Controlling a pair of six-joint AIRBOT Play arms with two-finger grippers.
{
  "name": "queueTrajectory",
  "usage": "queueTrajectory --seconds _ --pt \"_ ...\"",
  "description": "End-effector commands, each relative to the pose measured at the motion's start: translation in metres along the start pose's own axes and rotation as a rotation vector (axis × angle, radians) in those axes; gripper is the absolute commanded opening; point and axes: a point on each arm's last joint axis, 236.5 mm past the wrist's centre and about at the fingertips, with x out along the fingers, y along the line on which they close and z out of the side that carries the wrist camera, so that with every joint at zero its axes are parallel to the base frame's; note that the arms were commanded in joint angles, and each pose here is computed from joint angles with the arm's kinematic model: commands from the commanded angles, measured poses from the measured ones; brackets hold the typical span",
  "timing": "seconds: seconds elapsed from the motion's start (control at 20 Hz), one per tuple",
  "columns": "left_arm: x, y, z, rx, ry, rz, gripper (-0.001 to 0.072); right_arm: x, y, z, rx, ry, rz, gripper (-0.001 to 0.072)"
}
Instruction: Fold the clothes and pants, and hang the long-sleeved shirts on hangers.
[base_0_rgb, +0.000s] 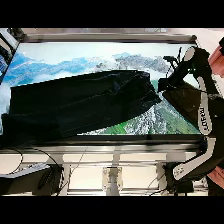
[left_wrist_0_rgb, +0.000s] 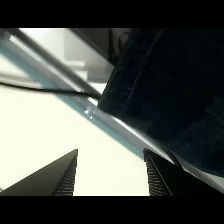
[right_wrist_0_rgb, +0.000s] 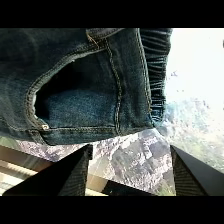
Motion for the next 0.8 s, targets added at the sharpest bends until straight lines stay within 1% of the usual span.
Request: queueTrajectory --seconds 0.0,0.15,0.3,0.5,0.65,0.7,0.75 --pt "0.003 0.007 0.009 0.074 -0.046 0.016 0.0478 0.005 0.000 -0.003 0.003 0.009 0.001 0.0555" --pt "0.004 0.005 0.019 0.121 -0.086 0.012 0.0478 0.005 -0.002 0.000 0.004 0.000 -0.004 0.0555" --pt "0.011 -0.017 0.032 0.153 -0.140 -0.086 0.0478 0.005 -0.002 0.000 0.010 0.001 -0.004 0.0555" --pt "0.035 -0.030 0.017 0.142 -0.057 -0.166 0.0478 0.005 -0.002 -0.001 0.029 0.002 -0.004 0.0555" --pt "0.041 -0.031 0.015 0.138 -0.047 -0.174 0.0382 0.005 -0.001 -0.001 0.031 0.002 -0.003 0.0555" --pt "0.040 -0.030 0.016 0.132 -0.049 -0.172 0.0155 0.005 -0.001 -0.001 0.031 0.002 -0.003 0.0555" --pt "0.039 -0.030 0.017 0.115 -0.052 -0.168 0.0046 0.005 -0.001 -0.001 0.028 0.002 -0.003 0.0555"
